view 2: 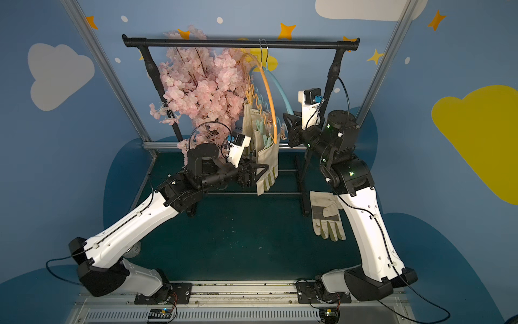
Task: Clip the gloves onto a hanger to dry
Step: Adjust the hanger on the clothesline.
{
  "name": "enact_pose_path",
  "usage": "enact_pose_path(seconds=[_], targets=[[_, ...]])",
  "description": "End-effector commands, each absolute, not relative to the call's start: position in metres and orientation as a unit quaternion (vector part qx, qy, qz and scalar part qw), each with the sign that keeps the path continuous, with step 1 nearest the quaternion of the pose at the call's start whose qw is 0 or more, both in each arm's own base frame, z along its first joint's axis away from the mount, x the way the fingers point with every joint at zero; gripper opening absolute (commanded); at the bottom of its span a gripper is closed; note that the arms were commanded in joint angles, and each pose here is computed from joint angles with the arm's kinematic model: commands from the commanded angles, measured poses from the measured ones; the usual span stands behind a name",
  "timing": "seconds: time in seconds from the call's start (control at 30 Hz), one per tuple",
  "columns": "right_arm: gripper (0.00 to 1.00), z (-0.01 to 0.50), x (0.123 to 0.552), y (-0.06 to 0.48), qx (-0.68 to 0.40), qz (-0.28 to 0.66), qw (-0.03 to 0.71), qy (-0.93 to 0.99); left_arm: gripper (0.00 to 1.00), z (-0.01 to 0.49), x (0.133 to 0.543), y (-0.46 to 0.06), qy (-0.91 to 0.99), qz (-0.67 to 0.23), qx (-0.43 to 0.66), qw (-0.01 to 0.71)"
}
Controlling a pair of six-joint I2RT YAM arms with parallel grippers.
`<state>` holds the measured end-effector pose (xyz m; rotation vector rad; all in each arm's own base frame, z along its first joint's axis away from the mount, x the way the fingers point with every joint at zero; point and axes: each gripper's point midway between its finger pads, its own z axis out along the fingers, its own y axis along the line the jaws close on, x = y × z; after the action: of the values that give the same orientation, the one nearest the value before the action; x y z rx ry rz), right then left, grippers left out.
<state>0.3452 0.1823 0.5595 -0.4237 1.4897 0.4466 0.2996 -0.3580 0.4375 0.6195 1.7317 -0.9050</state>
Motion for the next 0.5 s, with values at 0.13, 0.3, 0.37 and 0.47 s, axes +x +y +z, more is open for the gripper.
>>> enact_pose_path(seconds=[0.13,0.3,0.37,0.47], targets=[[0.11,0.588,0.338,0.155,-0.170,0.127,0.745,0.633,0.70,0.466,0.308,-0.376,0.693,-0.406,0.262,0.535],[0.04,0.589,0.340,0.143,-0.162,0.108,0.749,0.633,0.69,0.481,0.313,-0.387,0.680,-0.423,0.258,0.540],[0.04,0.589,0.343,0.135,-0.149,0.096,0.752,0.635,0.69,0.485,0.315,-0.393,0.677,-0.426,0.258,0.543],[0.04,0.589,0.346,0.124,-0.137,0.081,0.757,0.634,0.69,0.491,0.316,-0.401,0.671,-0.431,0.261,0.544]])
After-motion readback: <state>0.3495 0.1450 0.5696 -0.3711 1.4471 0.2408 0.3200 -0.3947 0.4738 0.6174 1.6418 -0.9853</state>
